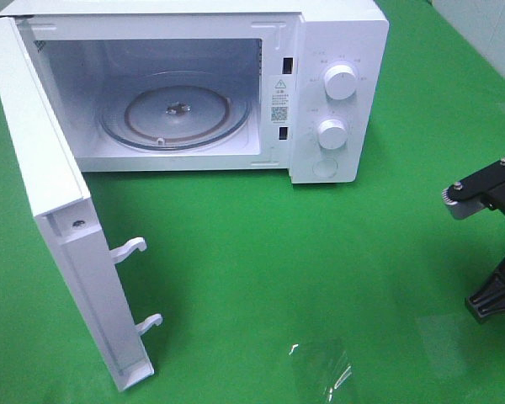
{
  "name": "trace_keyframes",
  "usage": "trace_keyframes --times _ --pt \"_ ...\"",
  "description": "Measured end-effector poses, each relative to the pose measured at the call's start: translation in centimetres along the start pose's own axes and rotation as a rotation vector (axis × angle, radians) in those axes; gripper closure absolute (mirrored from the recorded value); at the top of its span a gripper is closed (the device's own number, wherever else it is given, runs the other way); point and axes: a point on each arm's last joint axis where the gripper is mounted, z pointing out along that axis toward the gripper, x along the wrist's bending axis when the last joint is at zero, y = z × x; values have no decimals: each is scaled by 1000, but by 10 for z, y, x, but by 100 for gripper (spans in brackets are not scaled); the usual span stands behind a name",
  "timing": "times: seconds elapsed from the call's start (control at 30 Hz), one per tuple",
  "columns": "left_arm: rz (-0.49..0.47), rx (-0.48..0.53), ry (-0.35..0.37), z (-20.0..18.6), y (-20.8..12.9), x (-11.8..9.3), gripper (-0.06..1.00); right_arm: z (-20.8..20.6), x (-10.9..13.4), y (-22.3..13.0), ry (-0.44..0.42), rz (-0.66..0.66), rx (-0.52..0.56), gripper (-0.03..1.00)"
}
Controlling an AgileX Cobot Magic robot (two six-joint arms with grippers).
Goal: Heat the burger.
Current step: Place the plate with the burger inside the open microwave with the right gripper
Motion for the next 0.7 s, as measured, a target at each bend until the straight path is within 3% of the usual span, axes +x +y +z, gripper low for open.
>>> trace_keyframes --times 0.33,0.7 --pt "0 0 0 0 0 0 -3 -13 -2 -3 1 11 -33 94" --pt "0 0 0 0 0 0 -3 -33 38 -7 16 -210 -106 94"
